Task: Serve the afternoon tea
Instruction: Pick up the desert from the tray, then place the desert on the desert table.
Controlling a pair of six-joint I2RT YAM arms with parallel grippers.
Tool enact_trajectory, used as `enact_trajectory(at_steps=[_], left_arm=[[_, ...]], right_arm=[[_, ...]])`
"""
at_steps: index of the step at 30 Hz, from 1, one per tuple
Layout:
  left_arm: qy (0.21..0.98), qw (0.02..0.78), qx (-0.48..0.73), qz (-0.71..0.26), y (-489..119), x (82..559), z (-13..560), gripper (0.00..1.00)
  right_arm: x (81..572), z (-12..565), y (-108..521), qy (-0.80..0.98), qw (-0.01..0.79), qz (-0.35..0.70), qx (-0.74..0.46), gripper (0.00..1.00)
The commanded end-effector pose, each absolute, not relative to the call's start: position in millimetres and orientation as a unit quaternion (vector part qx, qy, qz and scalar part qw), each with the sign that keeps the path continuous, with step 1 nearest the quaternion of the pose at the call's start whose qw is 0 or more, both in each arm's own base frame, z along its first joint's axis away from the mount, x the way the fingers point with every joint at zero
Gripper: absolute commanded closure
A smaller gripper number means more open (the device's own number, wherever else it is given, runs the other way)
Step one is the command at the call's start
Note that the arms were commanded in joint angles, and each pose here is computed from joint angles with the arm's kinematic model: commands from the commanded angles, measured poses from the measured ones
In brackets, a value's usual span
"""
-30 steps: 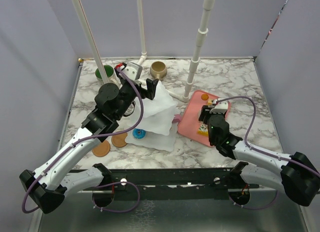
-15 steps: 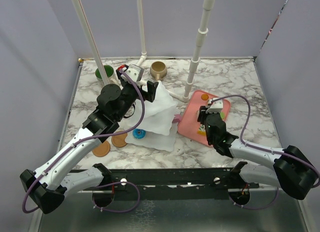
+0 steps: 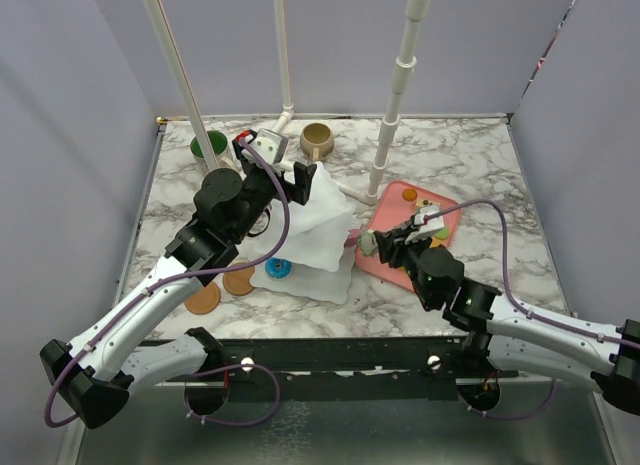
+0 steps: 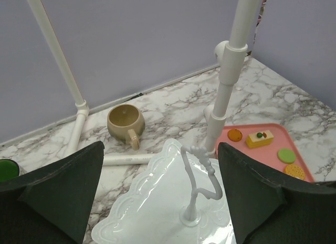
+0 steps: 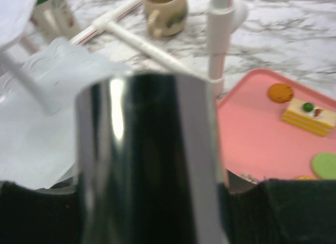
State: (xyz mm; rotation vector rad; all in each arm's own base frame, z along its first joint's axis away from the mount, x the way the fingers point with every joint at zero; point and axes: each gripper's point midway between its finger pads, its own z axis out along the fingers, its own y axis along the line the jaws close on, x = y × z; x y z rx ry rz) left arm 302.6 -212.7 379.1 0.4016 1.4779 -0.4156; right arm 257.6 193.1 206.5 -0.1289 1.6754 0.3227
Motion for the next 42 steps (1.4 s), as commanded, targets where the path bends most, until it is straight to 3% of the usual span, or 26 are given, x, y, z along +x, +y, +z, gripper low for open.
enact_trajectory(at_steps=[1,22,42], left_arm=[[0.667,0.702,0.172,-0.183,-208.9,303.8,378.3,0.1],[0.66,0.705,0.183,-0.185,-207.1,297.2,380.2,0.11],[0.656,0.704,0.189,-0.197,-205.8,288.0,383.9,0.11]], right_arm=[[225.1,184.8,209.0,0.776,0.609,0.143,-0.082,0.9],[146.0,190.8,295.4,0.724,0.643,0.196,-0.153,0.91],[134.7,193.2,363.2,0.619,0.713,0.21,-0.254,0.9]])
